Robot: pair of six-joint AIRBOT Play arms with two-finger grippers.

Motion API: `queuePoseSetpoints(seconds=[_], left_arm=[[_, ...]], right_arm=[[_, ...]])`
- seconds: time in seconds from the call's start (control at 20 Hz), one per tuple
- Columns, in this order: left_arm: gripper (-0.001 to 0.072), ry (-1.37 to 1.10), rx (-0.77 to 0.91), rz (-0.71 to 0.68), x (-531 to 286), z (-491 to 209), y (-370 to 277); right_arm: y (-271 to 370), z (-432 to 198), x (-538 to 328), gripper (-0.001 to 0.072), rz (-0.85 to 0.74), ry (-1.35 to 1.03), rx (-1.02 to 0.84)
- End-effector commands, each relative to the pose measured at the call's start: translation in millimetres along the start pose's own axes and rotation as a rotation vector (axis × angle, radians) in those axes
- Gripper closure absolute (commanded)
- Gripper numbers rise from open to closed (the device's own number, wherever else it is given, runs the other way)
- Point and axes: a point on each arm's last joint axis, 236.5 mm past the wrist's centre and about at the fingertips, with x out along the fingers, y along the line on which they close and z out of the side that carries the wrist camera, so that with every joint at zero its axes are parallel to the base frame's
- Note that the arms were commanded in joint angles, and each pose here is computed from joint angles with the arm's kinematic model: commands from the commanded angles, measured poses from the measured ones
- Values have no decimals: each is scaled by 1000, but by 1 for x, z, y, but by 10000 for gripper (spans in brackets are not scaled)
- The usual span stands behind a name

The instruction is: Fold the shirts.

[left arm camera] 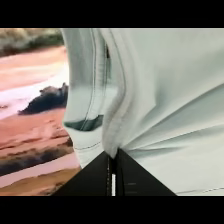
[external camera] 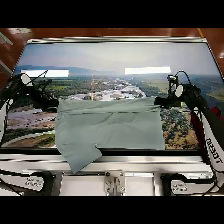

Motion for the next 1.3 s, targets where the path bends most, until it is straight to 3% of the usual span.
queuePoseSetpoints(seconds=[0.0, 0.15, 0.2, 0.25, 0.3, 0.35, 0.5, 0.6, 0.65, 0.9, 1.1, 1.25], left_arm=[[674, 23, -53, -36, 9, -1, -6], [674, 37, -96, -91, 17, 1, -17], [665, 39, -116, -91, 18, 1, -17], [495, 41, -139, -90, 16, 0, -16], [218, 48, -155, -92, 13, -3, -16], [35, 62, -161, -93, 7, -9, -14], [41, 39, -189, -104, -30, -26, 1], [40, -19, -220, -118, -57, -40, 11], [42, -46, -211, -131, -63, -53, 12], [43, 27, -371, -331, 4, -153, -13], [46, 77, -455, -456, 47, -184, -45], [49, 88, -434, -453, 60, -188, -57]], right_arm=[[-2, -11, 0, 654, -8, 45, 29], [3, -17, -1, 651, 12, 73, 91], [9, -18, -1, 612, 33, 77, 107], [15, -18, -1, 388, 57, 80, 123], [18, -18, -4, 123, 70, 81, 114], [16, -20, -11, 93, 66, 93, 59], [-39, -26, -58, 96, -99, 123, -18], [-88, -44, -91, 107, -169, 149, 65], [-104, -60, -100, 142, -154, 179, 121], [-119, -113, -110, 142, 127, 135, 410], [-109, -114, -105, 142, 187, 108, 423], [-102, -109, -103, 142, 187, 101, 392]])
